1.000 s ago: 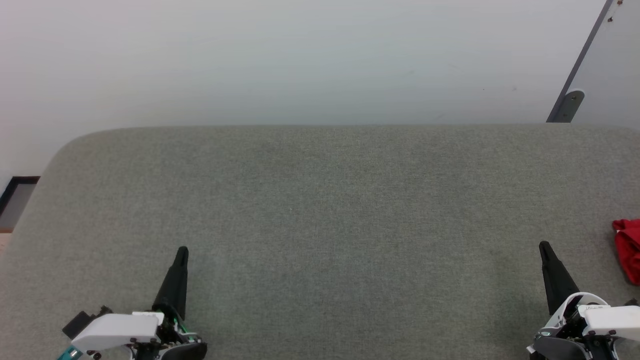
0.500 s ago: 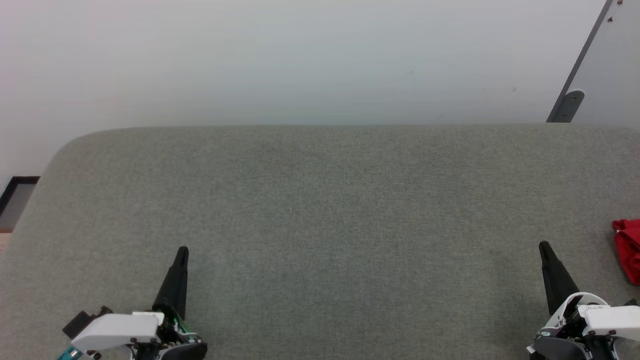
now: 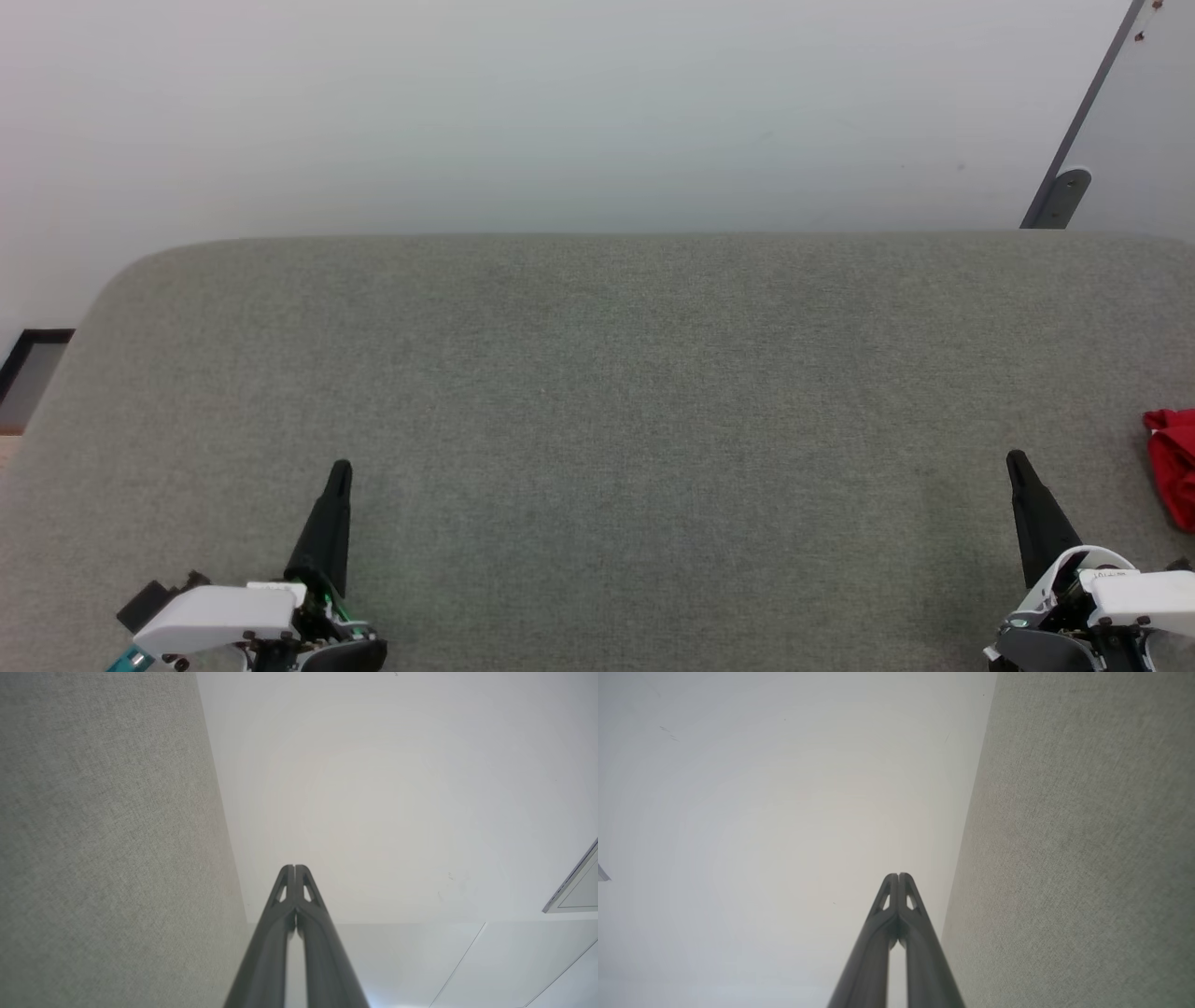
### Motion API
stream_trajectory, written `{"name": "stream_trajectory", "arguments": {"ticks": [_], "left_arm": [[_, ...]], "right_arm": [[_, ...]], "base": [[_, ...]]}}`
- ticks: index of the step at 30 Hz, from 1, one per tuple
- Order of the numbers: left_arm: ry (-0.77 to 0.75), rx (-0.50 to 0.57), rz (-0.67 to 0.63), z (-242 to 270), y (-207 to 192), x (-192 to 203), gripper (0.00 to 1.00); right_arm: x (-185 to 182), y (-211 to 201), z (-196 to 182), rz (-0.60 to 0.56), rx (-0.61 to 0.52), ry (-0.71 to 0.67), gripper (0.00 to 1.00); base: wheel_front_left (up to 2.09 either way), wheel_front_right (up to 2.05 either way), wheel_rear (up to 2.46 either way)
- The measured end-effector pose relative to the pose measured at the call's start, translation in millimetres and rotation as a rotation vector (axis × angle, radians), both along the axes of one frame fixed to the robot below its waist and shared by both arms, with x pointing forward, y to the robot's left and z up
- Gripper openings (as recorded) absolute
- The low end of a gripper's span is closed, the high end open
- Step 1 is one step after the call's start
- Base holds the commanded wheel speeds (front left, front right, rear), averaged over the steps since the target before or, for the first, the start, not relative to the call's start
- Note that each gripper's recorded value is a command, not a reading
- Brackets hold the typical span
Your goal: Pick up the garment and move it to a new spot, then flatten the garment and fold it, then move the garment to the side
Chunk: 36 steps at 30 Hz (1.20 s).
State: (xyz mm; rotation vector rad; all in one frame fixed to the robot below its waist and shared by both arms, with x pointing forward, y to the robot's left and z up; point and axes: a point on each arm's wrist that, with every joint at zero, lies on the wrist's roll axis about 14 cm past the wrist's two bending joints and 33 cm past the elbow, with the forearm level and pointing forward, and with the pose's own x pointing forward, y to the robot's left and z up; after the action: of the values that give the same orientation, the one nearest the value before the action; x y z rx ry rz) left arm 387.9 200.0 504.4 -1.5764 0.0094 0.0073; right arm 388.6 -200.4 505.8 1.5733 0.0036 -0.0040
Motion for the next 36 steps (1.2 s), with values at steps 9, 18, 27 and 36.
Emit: {"name": "stream_trajectory", "arguments": {"ticks": [9, 18, 27, 36], "left_arm": [[0.000, 0.000, 0.001, -0.1, 0.0, 0.0, 0.00], [0.000, 0.001, 0.002, -0.1, 0.2, 0.0, 0.00], [0.000, 0.003, 0.001, -0.1, 0.2, 0.0, 0.00], [0.000, 0.002, 0.002, -0.1, 0.2, 0.0, 0.00]], "right_arm": [[0.0, 0.0, 0.0, 0.000, 0.000, 0.000, 0.00], [0.0, 0.0, 0.0, 0.000, 0.000, 0.000, 0.00], [0.0, 0.0, 0.0, 0.000, 0.000, 0.000, 0.00], [0.0, 0.0, 0.0, 0.000, 0.000, 0.000, 0.00]], "base": [[0.00, 0.00, 0.00], [0.00, 0.00, 0.00], [0.00, 0.00, 0.00], [0.00, 0.00, 0.00]]}}
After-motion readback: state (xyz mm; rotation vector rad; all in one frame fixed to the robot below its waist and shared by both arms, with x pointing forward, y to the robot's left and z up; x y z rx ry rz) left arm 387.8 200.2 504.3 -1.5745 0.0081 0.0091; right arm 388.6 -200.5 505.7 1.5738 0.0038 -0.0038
